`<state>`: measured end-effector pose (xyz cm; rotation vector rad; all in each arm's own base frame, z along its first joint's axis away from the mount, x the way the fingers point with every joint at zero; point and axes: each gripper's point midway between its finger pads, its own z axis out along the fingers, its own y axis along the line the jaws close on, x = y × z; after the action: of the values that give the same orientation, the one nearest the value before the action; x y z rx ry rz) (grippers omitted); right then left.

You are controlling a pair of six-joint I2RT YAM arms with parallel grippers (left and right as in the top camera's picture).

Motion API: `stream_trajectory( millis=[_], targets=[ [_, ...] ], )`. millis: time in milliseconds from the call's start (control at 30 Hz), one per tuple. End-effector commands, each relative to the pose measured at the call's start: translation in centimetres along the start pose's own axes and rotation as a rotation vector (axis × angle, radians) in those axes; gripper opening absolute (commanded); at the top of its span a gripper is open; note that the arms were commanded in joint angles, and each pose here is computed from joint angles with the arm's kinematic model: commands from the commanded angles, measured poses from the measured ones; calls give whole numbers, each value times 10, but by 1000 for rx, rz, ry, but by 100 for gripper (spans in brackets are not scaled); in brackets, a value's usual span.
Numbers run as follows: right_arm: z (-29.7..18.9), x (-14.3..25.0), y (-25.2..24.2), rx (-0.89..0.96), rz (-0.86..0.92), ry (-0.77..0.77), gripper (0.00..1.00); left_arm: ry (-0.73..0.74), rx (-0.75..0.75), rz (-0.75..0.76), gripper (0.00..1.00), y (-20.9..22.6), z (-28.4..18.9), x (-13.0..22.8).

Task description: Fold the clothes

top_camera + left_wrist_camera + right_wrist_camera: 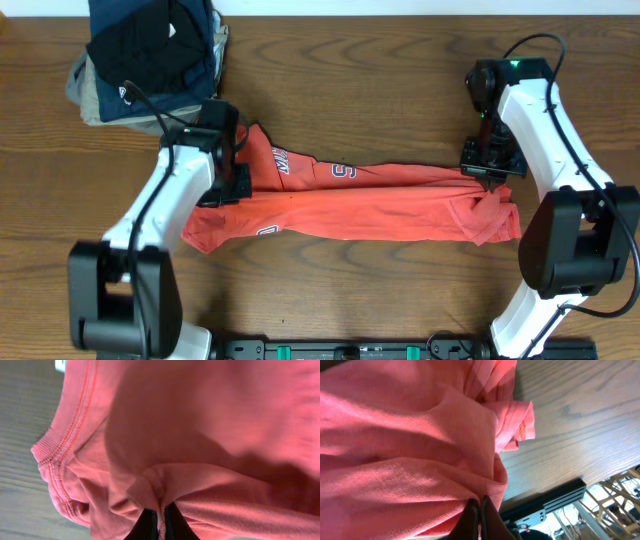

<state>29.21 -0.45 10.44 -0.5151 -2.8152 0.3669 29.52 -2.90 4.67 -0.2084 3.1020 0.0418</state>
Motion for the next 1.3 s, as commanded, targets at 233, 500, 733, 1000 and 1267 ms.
stream_trajectory(
  millis=[233,500,733,1000,1267],
  targets=[
    [44,14,-4,60,9,46,34,118,-67,-163,6,57,21,13],
    [50,13,3,25,16,50,49,148,-63,-205,30,67,19,19],
    [43,8,18,-62,-17,37,46,125,-58,-239,30,66,-1,16],
    [31,6,68,-338,-230,25,47,-15,54,-240,29,51,-37,4],
    [29,20,94,-360,-334,18,44,-47,111,-161,11,20,-40,1]
  ],
)
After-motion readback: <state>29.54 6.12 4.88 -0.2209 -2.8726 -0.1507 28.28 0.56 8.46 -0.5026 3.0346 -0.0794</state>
